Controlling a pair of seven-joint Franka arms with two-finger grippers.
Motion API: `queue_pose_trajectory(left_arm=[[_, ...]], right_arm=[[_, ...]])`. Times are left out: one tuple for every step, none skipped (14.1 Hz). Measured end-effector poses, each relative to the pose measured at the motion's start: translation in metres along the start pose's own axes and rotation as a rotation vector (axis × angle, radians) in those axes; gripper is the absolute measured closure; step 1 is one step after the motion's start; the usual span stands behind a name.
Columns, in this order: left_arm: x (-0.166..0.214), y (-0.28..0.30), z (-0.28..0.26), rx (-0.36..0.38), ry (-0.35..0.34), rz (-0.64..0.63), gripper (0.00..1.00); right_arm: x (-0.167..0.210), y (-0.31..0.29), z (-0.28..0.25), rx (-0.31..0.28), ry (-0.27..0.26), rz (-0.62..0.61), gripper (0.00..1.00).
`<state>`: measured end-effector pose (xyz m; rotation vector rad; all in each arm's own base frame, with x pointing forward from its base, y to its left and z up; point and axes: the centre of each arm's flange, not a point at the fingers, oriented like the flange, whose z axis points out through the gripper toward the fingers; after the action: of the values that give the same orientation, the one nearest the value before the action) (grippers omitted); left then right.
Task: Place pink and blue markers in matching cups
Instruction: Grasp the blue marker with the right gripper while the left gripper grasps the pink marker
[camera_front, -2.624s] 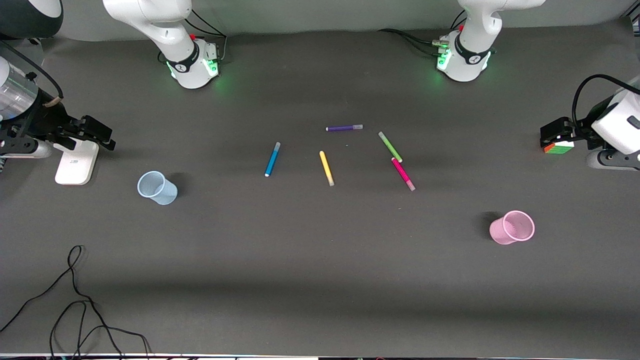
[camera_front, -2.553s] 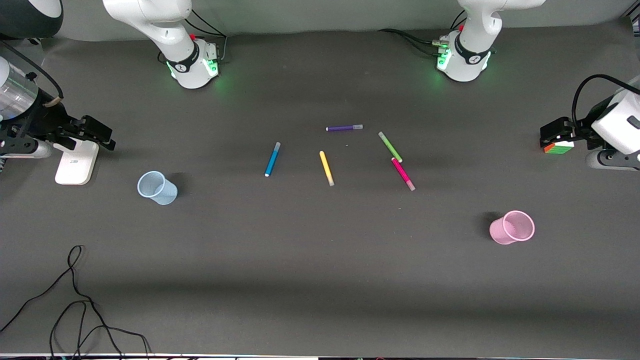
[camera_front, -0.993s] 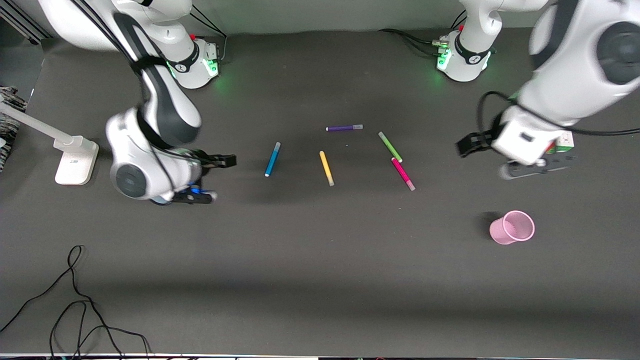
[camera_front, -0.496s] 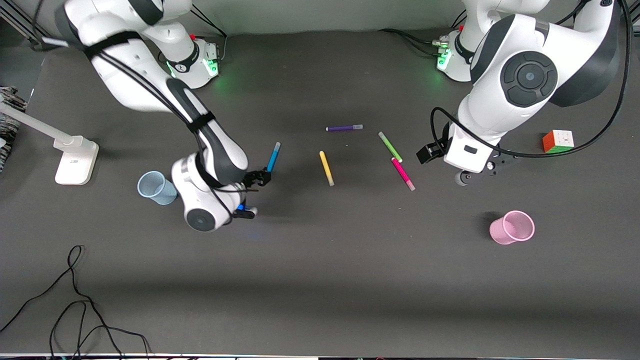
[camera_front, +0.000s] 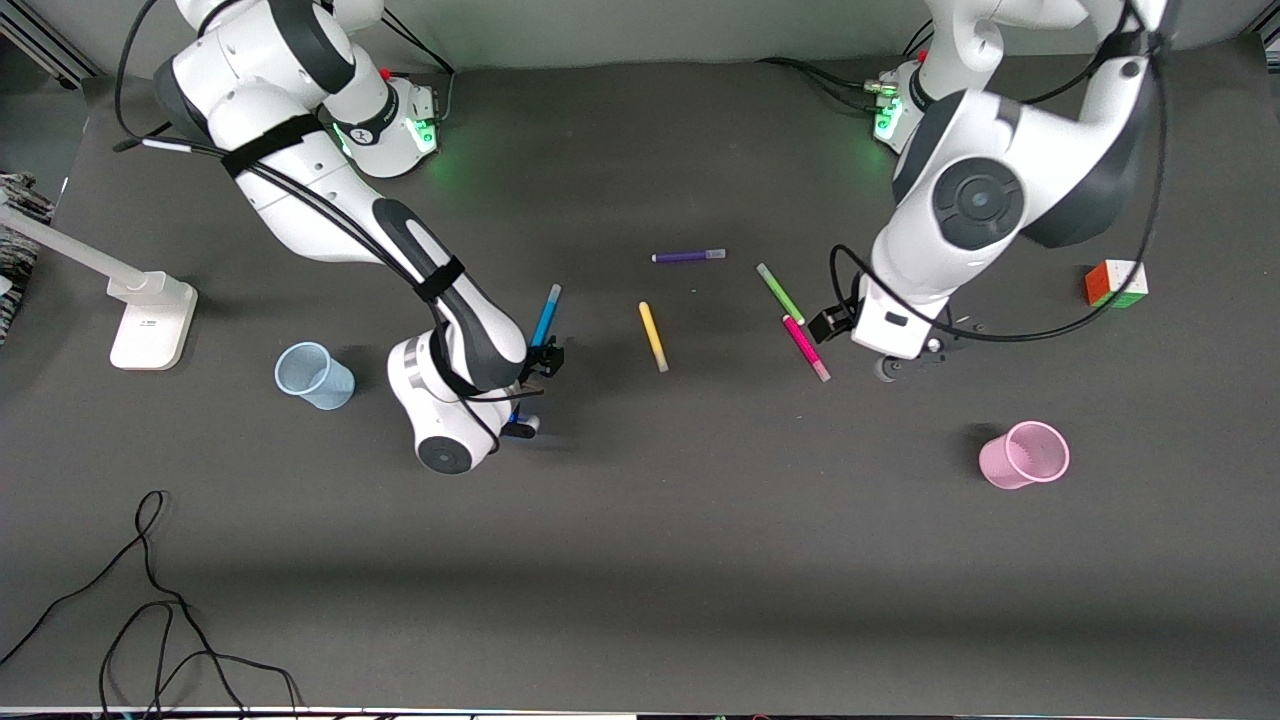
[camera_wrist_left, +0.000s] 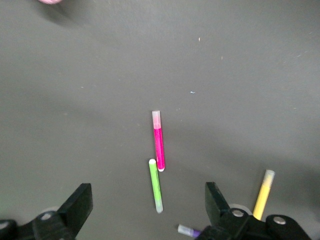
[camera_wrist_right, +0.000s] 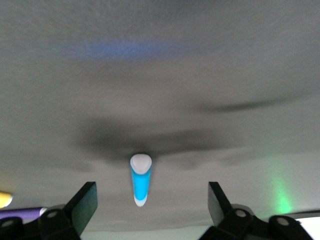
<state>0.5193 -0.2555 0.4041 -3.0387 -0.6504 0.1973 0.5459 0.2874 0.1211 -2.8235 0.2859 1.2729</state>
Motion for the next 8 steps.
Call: queue_pose_trajectory(left_arm=[[-0.004, -0.001, 0.019, -0.01, 0.011, 0.004, 0.0], [-0.007, -0.002, 0.038, -0.025, 0.026, 0.006, 0.0], [-0.01, -0.004, 0.055, -0.039, 0.04, 0.007, 0.0], [-0.013, -0.007, 0.07, -0.049, 0.051, 0.008, 0.0], [-0.017, -0.009, 0.084, -0.056, 0.057, 0.009, 0.0], [-0.019, -0.011, 0.095, -0.06, 0.062, 0.01, 0.0], [-0.019, -0.012, 0.108, -0.063, 0.064, 0.009, 0.0], [-0.017, -0.012, 0.121, -0.066, 0.065, 0.008, 0.0]], right_arm=[[0.001, -0.002, 0.005, -0.005, -0.006, 0.005, 0.03], [0.003, -0.002, 0.008, -0.007, -0.01, 0.007, 0.09], [0.003, -0.002, 0.008, -0.006, -0.011, 0.009, 0.22], [0.003, -0.003, 0.008, -0.003, -0.011, 0.009, 0.33], [0.003, -0.003, 0.006, 0.001, -0.011, 0.009, 0.44], [0.003, -0.004, 0.005, 0.004, -0.01, 0.01, 0.55], [0.004, -0.004, 0.004, 0.007, -0.009, 0.01, 0.65], [0.004, -0.004, 0.003, 0.01, -0.007, 0.011, 0.74]])
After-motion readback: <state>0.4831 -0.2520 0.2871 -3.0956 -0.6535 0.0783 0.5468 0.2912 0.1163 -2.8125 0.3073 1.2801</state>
